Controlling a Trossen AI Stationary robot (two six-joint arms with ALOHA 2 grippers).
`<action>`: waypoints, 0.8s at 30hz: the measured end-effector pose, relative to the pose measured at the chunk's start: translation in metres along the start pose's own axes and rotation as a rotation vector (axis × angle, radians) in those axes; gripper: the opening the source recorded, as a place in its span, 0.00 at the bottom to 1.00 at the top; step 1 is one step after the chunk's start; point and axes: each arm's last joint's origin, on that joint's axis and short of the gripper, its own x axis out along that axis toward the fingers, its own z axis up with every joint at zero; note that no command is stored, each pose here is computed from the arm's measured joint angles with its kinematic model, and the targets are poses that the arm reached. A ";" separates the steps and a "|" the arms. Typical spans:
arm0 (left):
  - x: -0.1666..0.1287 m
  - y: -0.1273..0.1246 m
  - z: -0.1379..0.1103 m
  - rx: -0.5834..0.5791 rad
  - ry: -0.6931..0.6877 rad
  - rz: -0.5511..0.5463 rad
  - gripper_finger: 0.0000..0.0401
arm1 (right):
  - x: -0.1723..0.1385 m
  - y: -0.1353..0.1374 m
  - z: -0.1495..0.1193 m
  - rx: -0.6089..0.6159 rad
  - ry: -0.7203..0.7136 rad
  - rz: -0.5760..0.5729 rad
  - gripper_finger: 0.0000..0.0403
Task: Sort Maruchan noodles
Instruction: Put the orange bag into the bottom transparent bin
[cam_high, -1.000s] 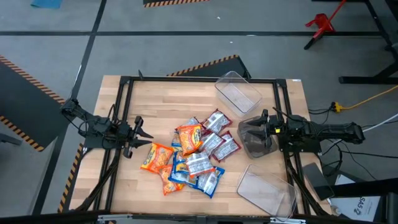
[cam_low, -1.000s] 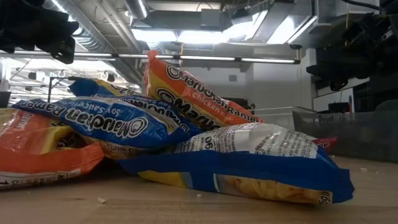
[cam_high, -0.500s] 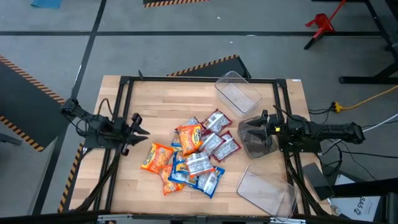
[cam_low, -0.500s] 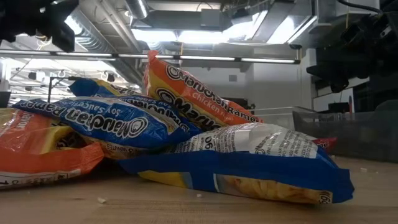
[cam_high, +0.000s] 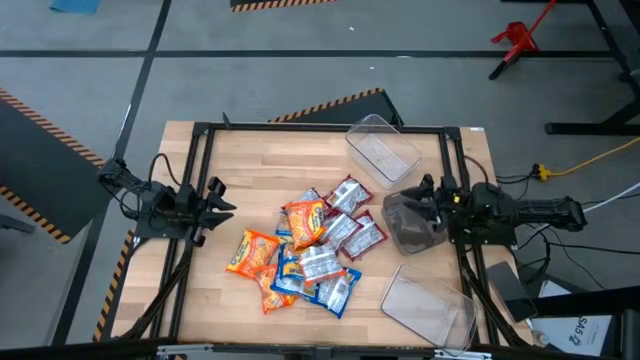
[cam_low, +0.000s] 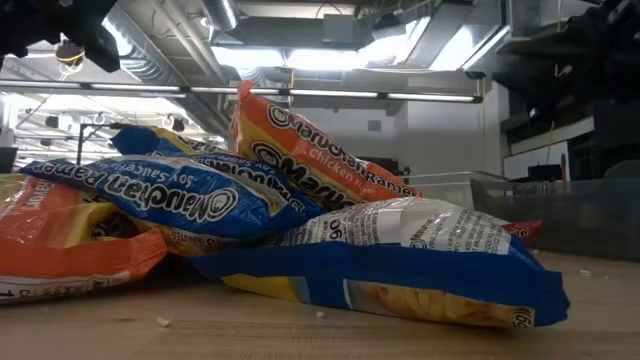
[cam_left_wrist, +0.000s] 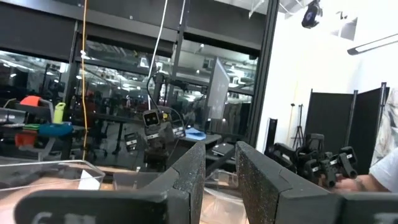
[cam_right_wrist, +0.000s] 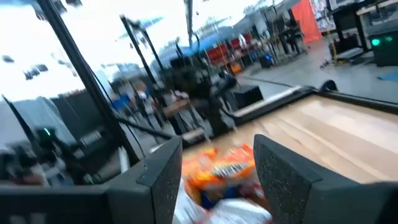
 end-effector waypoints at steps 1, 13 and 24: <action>0.000 0.000 0.000 0.004 0.000 0.000 0.21 | 0.000 0.001 0.001 0.008 -0.011 0.006 0.46; -0.001 0.003 0.016 -0.035 -0.155 0.107 0.21 | 0.000 -0.001 0.002 0.021 -0.045 -0.048 0.46; -0.004 0.009 0.023 -0.103 -0.213 0.309 0.21 | -0.001 0.012 0.031 -0.102 -0.077 -0.054 0.46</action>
